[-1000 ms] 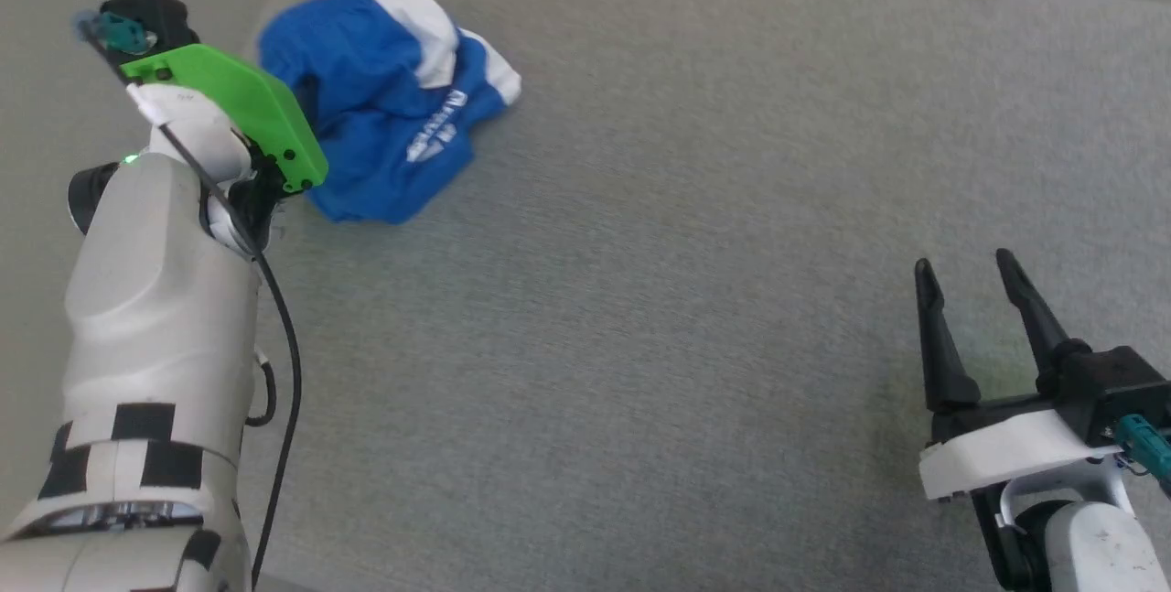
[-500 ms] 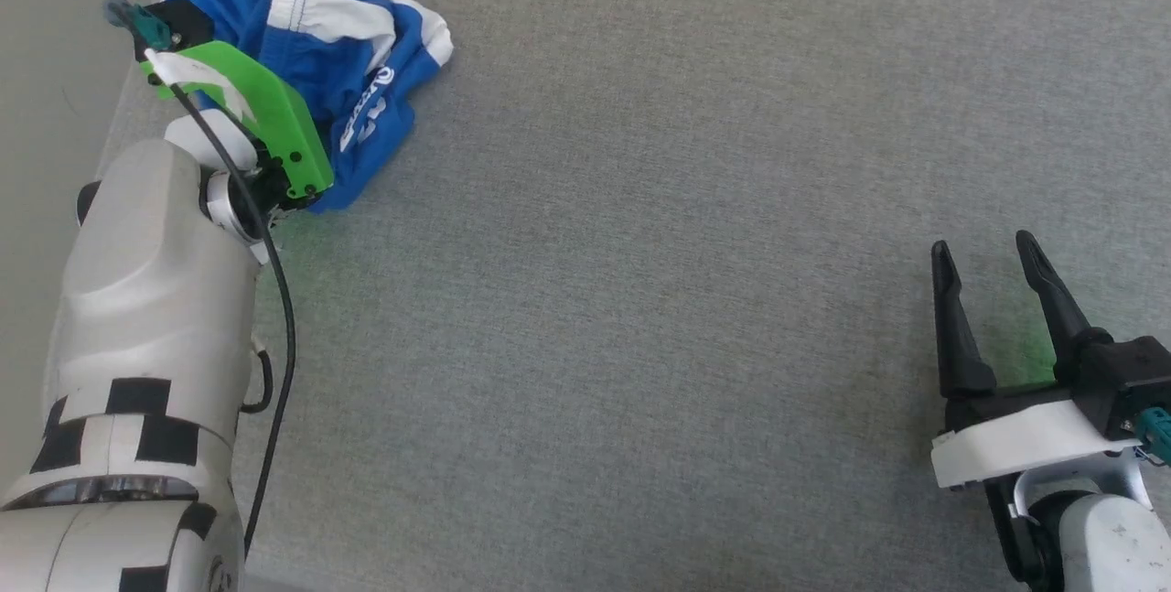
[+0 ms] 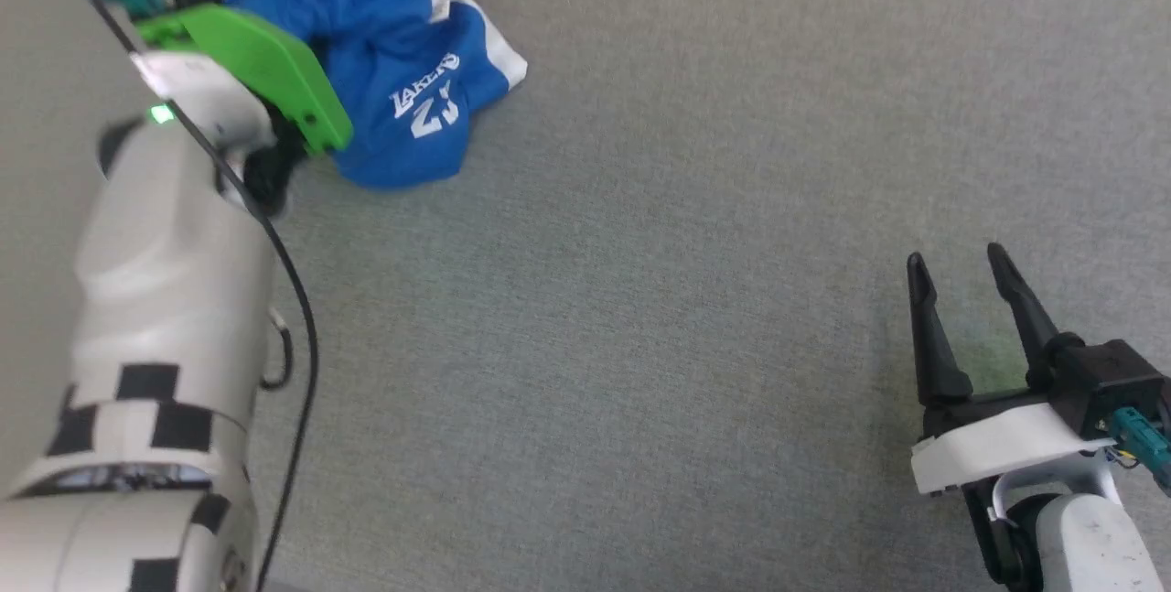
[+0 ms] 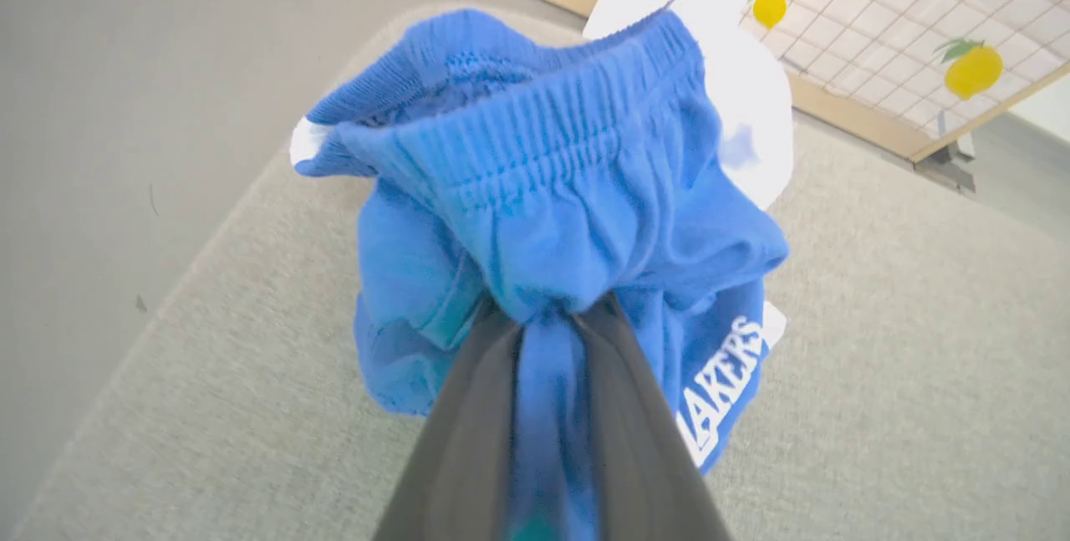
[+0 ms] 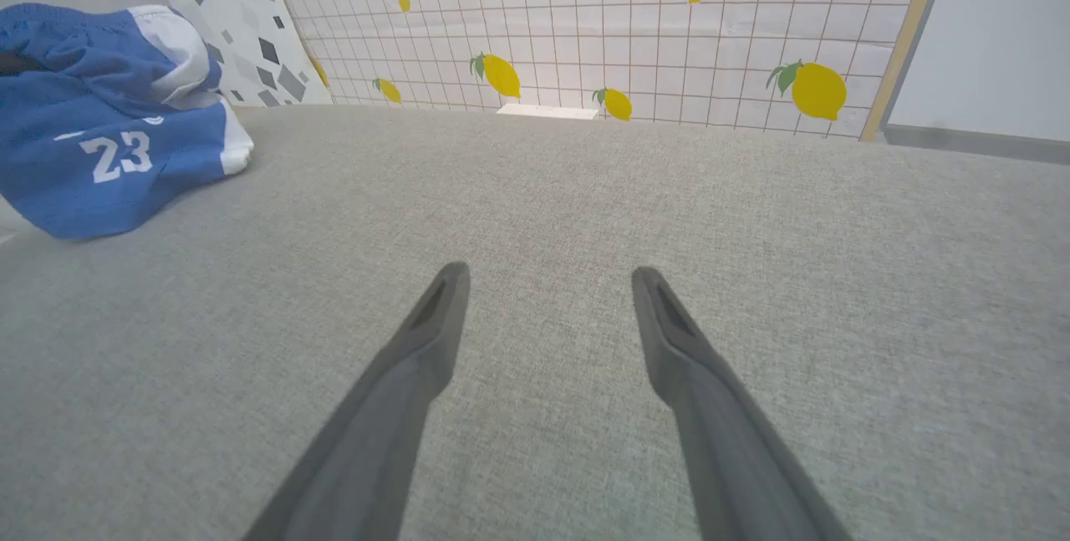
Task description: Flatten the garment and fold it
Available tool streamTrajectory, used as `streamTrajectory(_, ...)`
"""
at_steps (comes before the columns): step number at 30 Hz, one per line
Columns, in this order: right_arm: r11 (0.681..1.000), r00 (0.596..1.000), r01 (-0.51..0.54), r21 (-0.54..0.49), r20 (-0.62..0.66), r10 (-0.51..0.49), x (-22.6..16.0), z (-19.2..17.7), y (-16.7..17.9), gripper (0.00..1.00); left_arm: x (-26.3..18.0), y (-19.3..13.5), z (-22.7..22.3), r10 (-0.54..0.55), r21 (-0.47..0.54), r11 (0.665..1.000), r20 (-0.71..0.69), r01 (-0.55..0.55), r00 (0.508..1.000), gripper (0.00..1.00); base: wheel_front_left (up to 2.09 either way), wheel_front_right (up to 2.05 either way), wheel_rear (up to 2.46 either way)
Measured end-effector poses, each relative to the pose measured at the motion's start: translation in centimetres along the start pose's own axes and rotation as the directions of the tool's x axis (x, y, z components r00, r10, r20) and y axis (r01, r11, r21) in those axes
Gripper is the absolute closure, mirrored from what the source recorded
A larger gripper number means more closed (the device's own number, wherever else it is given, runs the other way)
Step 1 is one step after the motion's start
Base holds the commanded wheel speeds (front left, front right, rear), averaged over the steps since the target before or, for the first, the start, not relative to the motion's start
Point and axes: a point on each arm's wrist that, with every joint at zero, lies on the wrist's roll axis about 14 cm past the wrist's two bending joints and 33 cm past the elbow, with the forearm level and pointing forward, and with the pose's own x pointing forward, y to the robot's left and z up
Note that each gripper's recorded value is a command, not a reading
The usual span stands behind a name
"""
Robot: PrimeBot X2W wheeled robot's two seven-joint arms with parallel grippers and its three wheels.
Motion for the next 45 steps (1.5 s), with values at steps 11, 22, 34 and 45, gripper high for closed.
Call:
streamTrajectory(11, 0.999, 0.996, -0.006, 0.037, 0.092, 0.002, -2.2, 3.2, 1.1, 0.0, -7.3, -3.5, 14.5, -0.131, 0.104, 0.99, 0.36, 0.1, 0.924, 1.0, 0.0, 0.0, 0.0)
streamTrajectory(22, 0.994, 0.981, 0.106, 0.036, 0.157, -0.111, -6.4, 5.4, -1.9, 0.0, -11.9, -14.7, 17.5, -0.397, 0.22, 0.917, 0.414, 0.333, 0.819, 1.0, 0.0, 0.0, 0.0)
streamTrajectory(34, 0.924, 0.903, 0.377, 0.059, 0.199, -0.381, -13.7, 6.3, -9.6, 0.0, -11.1, -29.6, 5.7, -0.676, 0.262, 0.727, 0.11, 0.634, 0.729, 1.0, 0.0, 0.0, 0.0)
streamTrajectory(45, 0.88, 0.862, 0.468, 0.085, 0.176, -0.476, -16.7, 5.2, -11.9, 0.0, -10.8, -30.5, -13.4, -0.634, 0.232, 0.636, -0.386, 0.736, 0.67, 1.0, 0.0, 0.0, 0.0)
